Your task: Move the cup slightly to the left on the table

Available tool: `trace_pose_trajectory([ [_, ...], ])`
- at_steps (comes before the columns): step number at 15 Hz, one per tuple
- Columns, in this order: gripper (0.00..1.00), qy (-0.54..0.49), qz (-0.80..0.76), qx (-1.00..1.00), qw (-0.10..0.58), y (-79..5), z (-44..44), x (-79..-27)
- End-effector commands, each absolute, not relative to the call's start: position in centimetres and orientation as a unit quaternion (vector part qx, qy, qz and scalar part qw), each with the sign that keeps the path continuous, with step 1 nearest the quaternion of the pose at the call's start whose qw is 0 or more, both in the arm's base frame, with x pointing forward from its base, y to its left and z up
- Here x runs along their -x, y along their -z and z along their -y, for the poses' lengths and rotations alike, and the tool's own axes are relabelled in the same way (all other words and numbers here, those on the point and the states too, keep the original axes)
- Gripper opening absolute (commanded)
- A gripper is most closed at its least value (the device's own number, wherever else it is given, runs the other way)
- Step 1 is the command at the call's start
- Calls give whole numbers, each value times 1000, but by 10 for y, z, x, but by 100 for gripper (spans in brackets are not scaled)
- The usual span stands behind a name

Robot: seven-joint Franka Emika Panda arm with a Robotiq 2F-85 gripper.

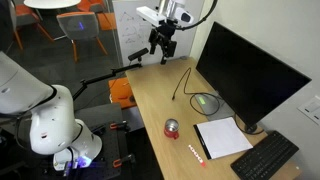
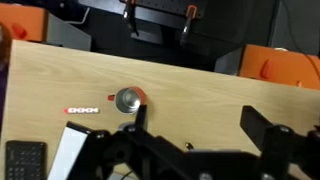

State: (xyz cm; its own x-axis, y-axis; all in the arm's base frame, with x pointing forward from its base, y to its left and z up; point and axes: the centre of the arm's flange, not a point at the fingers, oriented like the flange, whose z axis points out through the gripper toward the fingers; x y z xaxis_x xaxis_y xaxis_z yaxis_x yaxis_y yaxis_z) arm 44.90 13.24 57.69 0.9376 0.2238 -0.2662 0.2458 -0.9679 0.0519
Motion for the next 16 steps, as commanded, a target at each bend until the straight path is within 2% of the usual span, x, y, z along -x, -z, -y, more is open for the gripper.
trace_pose_trajectory([
  [1,100,130,-119,-983,42,-577,-132,-449],
  [8,100,101,-48,-994,1,-551,-100,-450],
  [12,100,102,15,-993,-52,-512,-70,-449],
  [16,100,87,55,-993,-64,-464,-40,-443],
])
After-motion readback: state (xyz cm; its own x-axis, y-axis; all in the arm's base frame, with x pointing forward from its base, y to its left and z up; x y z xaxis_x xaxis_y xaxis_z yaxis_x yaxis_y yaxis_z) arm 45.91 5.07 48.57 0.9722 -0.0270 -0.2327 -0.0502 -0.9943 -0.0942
